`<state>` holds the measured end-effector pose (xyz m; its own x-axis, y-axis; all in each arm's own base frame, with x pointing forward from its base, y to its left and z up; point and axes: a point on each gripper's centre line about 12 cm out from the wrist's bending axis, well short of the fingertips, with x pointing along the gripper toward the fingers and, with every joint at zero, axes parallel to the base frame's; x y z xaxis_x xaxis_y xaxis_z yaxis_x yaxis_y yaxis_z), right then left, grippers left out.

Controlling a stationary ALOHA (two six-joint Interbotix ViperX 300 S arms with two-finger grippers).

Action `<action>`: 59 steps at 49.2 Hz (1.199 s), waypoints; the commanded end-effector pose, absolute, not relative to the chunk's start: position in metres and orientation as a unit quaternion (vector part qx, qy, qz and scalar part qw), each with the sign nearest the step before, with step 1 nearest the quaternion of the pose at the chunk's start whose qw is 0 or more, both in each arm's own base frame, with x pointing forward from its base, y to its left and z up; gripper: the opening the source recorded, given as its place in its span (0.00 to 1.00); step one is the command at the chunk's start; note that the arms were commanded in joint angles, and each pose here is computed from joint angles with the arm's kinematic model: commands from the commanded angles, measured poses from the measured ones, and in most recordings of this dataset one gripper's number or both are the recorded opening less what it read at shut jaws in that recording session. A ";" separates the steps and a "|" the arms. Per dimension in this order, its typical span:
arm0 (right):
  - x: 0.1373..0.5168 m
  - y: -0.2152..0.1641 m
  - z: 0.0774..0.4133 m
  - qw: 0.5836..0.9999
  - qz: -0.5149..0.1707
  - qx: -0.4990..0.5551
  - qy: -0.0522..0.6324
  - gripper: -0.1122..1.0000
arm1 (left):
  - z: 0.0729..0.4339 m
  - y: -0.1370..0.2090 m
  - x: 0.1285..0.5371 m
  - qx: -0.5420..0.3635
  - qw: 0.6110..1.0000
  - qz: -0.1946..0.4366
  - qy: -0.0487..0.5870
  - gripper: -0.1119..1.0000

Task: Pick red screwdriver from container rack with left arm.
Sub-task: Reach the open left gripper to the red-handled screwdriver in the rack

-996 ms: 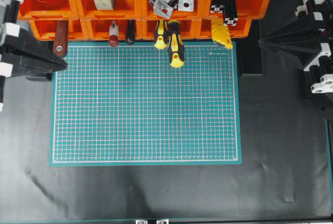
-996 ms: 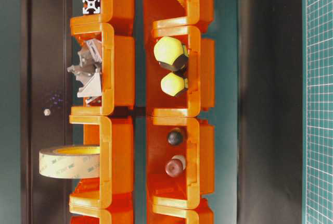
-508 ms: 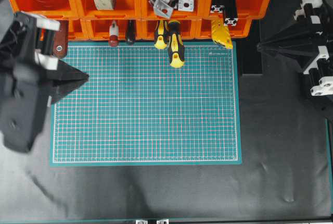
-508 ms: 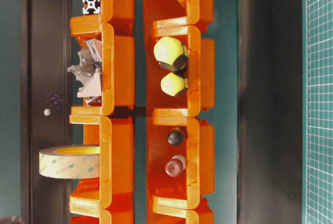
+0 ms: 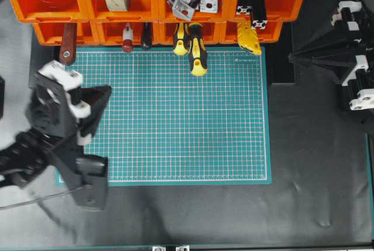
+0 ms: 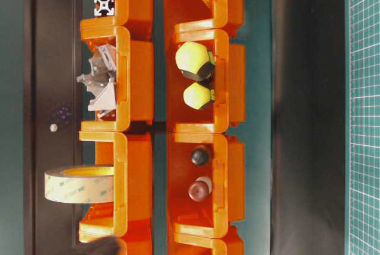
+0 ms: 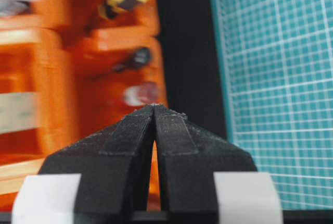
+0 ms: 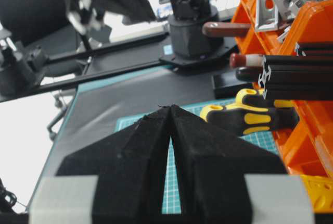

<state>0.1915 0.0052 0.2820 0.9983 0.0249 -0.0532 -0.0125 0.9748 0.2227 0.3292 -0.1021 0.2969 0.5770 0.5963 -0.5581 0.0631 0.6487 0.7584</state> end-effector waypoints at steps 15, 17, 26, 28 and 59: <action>0.181 0.007 0.275 0.992 0.013 0.104 0.067 0.10 | 0.275 -0.091 0.343 0.438 0.749 0.226 0.443 0.11; 0.179 0.007 0.270 0.992 0.013 0.102 0.073 0.10 | 0.273 -0.089 0.343 0.439 0.748 0.225 0.443 0.11; 0.174 0.007 0.256 0.992 0.012 0.089 0.092 0.10 | 0.276 -0.075 0.354 0.431 0.753 0.235 0.439 0.11; 0.173 0.007 0.255 0.992 0.012 0.086 0.093 0.10 | 0.276 -0.072 0.357 0.428 0.755 0.234 0.438 0.11; 0.164 0.006 0.261 0.993 0.013 0.069 0.092 0.10 | 0.273 -0.057 0.367 0.417 0.758 0.238 0.442 0.11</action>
<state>0.1628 0.0064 0.2528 0.9799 0.0384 -0.1960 -0.0103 0.9898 0.1423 0.3653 -0.0565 0.2633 0.4691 0.7415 -0.4796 0.0309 0.5290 0.8481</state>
